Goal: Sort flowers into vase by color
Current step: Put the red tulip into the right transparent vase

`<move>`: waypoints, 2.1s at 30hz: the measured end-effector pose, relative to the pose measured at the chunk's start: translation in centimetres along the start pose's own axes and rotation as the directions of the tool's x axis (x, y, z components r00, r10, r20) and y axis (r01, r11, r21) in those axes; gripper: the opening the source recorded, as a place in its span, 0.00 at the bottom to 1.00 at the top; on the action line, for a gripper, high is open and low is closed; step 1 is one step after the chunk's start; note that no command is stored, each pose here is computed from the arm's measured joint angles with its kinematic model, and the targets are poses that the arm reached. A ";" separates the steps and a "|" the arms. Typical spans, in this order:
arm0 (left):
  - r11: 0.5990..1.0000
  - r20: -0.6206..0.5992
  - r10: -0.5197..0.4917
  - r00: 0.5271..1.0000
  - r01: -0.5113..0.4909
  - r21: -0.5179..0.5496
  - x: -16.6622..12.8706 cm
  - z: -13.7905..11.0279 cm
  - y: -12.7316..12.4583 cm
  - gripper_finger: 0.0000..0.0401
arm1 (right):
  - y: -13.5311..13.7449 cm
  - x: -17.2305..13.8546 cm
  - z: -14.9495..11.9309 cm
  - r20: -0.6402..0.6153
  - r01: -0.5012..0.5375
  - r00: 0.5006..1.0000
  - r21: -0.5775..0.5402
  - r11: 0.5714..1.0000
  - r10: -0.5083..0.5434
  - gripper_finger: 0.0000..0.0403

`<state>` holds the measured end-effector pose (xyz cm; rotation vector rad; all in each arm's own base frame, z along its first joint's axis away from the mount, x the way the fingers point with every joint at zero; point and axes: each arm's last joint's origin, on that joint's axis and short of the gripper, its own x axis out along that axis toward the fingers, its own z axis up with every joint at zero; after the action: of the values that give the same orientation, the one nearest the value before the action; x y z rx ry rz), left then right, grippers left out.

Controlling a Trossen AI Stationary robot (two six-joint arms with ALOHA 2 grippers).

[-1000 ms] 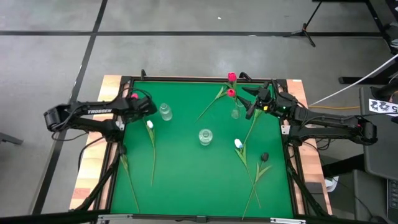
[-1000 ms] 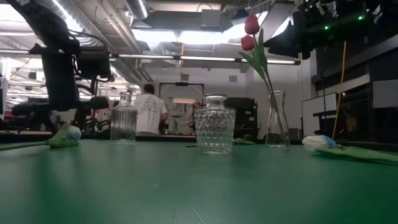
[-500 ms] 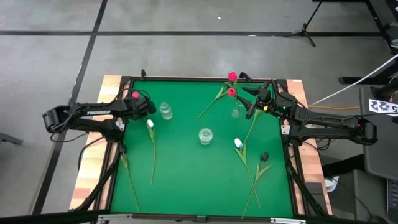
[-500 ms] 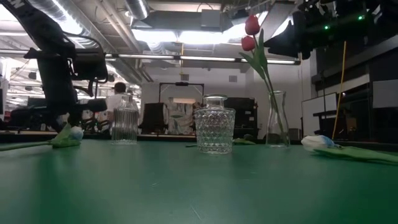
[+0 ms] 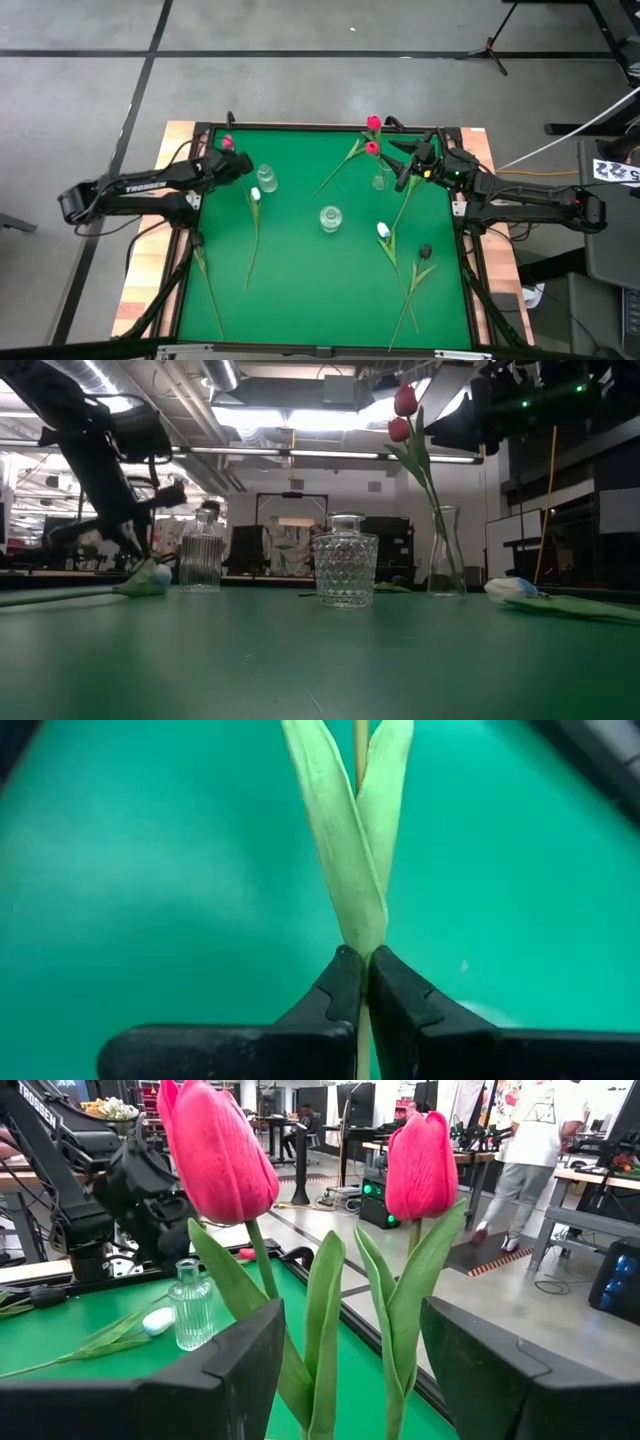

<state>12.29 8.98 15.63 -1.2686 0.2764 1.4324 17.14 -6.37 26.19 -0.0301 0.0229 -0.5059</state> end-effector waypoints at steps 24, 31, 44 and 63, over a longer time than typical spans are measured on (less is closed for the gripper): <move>0.788 0.241 -0.584 0.775 0.470 0.397 -12.2 6.0 -9.6 0.02 | 0.0 0.0 0.9 0.091 -0.018 0.996 0.015 1.000 0.016 0.58; 0.623 0.265 -0.772 0.578 0.605 0.495 -15.4 6.0 -11.7 0.02 | 0.2 -0.3 2.3 0.244 -0.120 0.963 0.014 0.993 0.113 0.58; 0.396 0.152 -0.911 0.382 0.715 0.576 -16.7 2.7 -14.5 0.03 | 0.6 -0.2 6.1 0.352 -0.260 0.904 0.000 0.966 0.244 0.58; 0.100 -0.059 -0.982 0.178 0.765 0.637 -16.2 -0.7 -21.5 0.01 | 1.4 3.6 9.8 0.155 -0.345 0.923 -0.076 0.935 0.353 0.58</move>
<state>26.57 6.34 38.34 -0.3676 -0.3811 0.3302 21.29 -6.63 35.88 -0.1128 -0.1219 -0.1430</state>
